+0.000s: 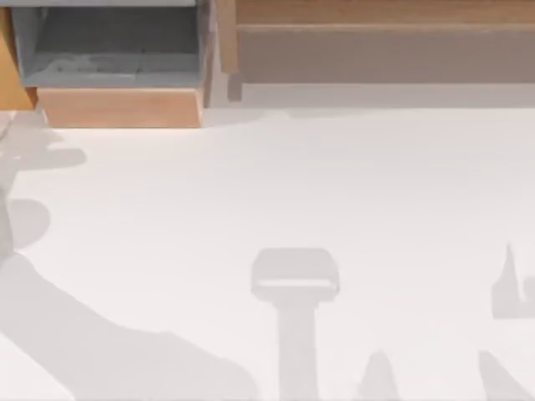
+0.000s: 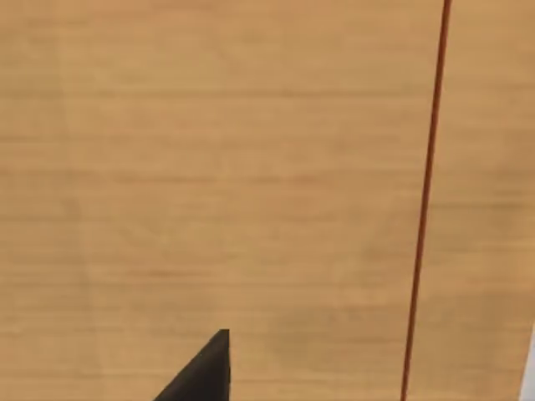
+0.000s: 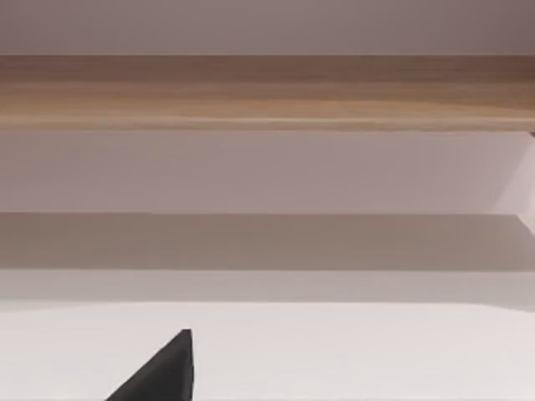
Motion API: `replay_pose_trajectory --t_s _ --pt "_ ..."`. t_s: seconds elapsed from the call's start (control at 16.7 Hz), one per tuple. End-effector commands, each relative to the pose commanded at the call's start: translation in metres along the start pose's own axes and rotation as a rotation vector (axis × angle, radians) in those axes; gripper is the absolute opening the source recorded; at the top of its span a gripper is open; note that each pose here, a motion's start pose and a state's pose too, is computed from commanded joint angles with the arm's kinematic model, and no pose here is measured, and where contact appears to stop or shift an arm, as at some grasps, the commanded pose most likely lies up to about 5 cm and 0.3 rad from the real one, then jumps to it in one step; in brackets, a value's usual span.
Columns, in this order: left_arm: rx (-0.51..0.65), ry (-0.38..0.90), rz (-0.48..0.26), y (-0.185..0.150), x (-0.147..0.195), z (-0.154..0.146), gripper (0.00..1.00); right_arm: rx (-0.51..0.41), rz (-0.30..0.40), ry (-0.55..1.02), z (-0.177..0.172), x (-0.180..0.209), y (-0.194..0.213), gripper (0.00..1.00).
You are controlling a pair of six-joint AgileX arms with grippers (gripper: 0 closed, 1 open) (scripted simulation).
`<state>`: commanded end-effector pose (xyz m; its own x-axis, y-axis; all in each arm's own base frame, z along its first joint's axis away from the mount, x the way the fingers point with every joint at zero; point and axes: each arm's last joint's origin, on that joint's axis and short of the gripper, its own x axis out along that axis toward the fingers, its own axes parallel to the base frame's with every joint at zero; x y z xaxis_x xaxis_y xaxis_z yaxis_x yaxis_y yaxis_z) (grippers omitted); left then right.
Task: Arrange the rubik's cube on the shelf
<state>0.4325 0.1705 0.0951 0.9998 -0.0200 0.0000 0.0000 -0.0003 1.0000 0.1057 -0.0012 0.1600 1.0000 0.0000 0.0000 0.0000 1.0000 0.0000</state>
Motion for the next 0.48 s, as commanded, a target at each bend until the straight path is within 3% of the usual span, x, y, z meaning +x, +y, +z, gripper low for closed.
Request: replay_pose_trajectory --t_s 0.48 --pt "0.000 0.000 0.000 0.0000 0.0000 0.0000 0.10 0.000 0.000 0.000 0.0000 0.0000 0.0000 1.00"
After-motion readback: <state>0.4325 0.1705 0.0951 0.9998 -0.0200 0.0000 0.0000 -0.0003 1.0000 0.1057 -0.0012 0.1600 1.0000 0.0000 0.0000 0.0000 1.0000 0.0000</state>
